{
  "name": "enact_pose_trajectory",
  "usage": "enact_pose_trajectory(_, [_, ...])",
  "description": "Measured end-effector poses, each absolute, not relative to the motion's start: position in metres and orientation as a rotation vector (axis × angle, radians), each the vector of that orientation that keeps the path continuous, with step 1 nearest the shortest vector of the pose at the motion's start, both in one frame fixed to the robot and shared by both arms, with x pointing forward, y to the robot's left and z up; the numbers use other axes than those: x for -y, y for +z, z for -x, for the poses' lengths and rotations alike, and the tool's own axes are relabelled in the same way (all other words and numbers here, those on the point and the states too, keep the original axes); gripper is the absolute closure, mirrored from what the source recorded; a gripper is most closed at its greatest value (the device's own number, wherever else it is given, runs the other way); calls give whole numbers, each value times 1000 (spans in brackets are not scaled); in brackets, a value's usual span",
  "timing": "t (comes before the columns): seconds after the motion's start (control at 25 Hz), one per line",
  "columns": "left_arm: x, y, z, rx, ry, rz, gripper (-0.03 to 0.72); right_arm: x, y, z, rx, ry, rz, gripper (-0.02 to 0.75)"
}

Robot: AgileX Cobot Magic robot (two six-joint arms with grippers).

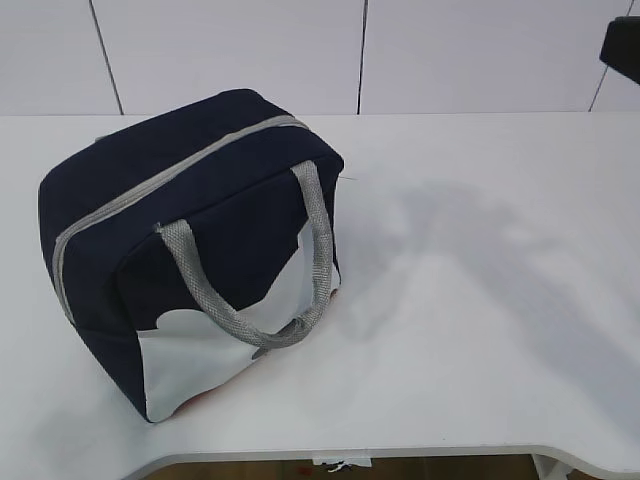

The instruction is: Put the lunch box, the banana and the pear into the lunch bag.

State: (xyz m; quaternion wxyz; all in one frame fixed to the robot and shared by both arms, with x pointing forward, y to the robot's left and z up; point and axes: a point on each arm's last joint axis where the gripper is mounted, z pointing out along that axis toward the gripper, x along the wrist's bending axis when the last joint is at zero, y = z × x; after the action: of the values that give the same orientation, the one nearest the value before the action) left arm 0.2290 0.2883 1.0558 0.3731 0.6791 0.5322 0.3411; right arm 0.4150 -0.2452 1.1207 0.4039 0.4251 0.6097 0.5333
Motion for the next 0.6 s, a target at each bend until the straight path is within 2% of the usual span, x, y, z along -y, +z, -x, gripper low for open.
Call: enact_pose_trajectory(0.6, [-288,1056,-229,-1363,874,-1740,447,265,1106,-409,-1530,1095,-1343,402])
